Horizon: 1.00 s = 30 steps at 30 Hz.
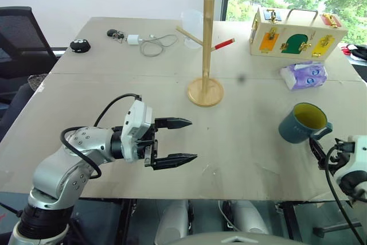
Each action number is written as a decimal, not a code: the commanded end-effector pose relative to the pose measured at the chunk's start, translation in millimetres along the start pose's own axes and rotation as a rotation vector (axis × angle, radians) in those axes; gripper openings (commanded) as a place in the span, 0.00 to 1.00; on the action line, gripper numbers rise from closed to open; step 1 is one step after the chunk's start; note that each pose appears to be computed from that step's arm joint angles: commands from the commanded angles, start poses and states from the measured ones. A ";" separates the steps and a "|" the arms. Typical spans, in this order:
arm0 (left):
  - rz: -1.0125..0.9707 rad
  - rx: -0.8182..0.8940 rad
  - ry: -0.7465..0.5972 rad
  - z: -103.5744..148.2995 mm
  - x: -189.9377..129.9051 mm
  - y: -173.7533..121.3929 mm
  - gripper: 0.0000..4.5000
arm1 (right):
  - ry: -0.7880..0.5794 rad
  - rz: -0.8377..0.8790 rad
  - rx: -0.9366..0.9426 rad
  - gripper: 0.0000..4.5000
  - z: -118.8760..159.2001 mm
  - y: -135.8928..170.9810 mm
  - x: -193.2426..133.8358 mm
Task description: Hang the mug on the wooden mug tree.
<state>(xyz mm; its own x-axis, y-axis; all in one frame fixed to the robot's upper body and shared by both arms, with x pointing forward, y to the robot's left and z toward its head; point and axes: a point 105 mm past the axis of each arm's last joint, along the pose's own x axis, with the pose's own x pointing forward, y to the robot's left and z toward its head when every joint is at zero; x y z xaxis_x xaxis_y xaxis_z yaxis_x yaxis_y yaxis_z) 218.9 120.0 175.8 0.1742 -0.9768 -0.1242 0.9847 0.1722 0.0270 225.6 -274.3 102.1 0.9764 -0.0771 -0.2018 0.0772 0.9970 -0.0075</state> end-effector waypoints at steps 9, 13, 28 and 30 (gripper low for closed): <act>0.009 0.045 -0.022 9.4 -2.3 -2.9 1.00 | -0.019 -0.017 0.012 0.58 2.9 1.1 9.8; 0.018 0.048 -0.020 9.5 -4.2 -2.5 1.00 | -0.025 -0.019 0.018 0.58 1.0 0.4 16.4; 0.048 0.060 -0.017 11.2 -8.2 -2.0 1.00 | -0.047 -0.024 0.019 0.40 -7.3 -5.7 39.1; 0.053 0.059 -0.017 11.0 -9.0 -1.4 1.00 | -0.054 -0.020 0.017 0.15 -7.0 -6.4 43.2</act>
<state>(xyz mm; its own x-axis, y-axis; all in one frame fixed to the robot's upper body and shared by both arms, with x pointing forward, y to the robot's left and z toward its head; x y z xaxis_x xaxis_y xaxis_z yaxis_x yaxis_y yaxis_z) 220.1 127.6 177.6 0.2287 -0.9657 -0.1233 0.9734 0.2250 0.0431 262.7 -282.6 76.6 0.9758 -0.0977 -0.1959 0.1040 0.9943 0.0220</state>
